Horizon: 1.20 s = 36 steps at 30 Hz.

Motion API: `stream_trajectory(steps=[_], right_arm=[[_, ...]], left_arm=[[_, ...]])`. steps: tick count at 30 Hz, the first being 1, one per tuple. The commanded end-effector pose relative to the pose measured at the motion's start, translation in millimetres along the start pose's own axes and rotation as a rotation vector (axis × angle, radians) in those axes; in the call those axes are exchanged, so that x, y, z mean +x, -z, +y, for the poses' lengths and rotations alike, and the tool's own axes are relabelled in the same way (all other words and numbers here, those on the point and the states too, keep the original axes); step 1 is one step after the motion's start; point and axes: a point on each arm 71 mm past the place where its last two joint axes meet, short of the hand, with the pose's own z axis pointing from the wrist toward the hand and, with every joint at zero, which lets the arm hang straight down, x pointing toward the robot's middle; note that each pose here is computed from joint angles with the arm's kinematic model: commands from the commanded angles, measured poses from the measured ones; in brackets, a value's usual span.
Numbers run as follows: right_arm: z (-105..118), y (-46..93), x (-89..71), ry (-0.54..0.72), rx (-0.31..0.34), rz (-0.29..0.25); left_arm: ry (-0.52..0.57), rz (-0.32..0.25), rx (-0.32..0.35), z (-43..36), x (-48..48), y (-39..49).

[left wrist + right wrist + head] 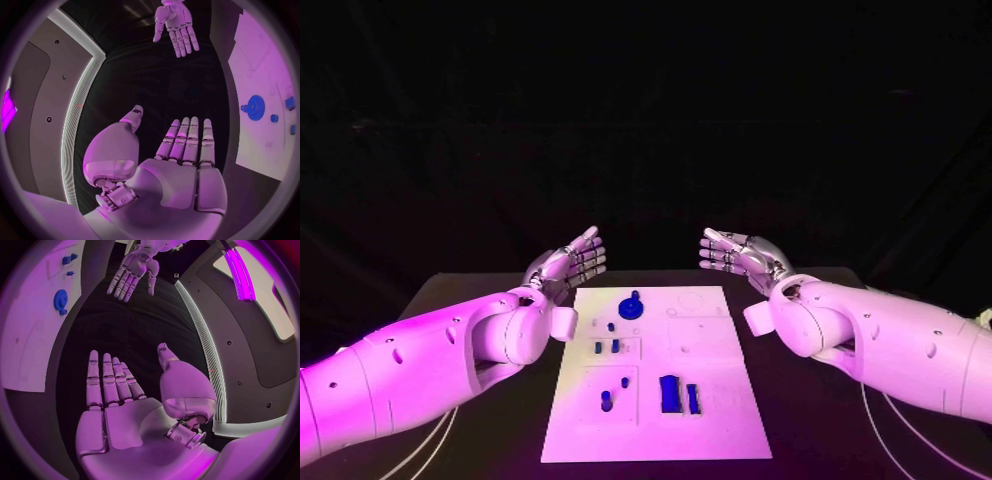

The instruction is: Assemble the parts on the task board

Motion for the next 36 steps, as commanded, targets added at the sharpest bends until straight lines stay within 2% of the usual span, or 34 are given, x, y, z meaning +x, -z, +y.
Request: stream_trajectory(steps=[1, 6, 12, 36], right_arm=[[1, 10.3, 5.9, -0.048, -0.033, -0.150], [0, 26.8, 23.0, -0.090, -0.025, -0.226], [-1, 37.3, 32.8, -0.108, -0.014, -0.269], [-1, 38.9, 34.3, -0.111, -0.012, -0.276]], left_arm=[[-0.066, -0.117, 0.082, -0.6, 3.9, 10.1], [-0.101, -0.174, 0.114, 4.1, 15.2, 25.5], [-0.123, -0.205, 0.133, 6.1, 21.7, 34.8], [-0.126, -0.209, 0.136, 6.3, 22.4, 36.0]])
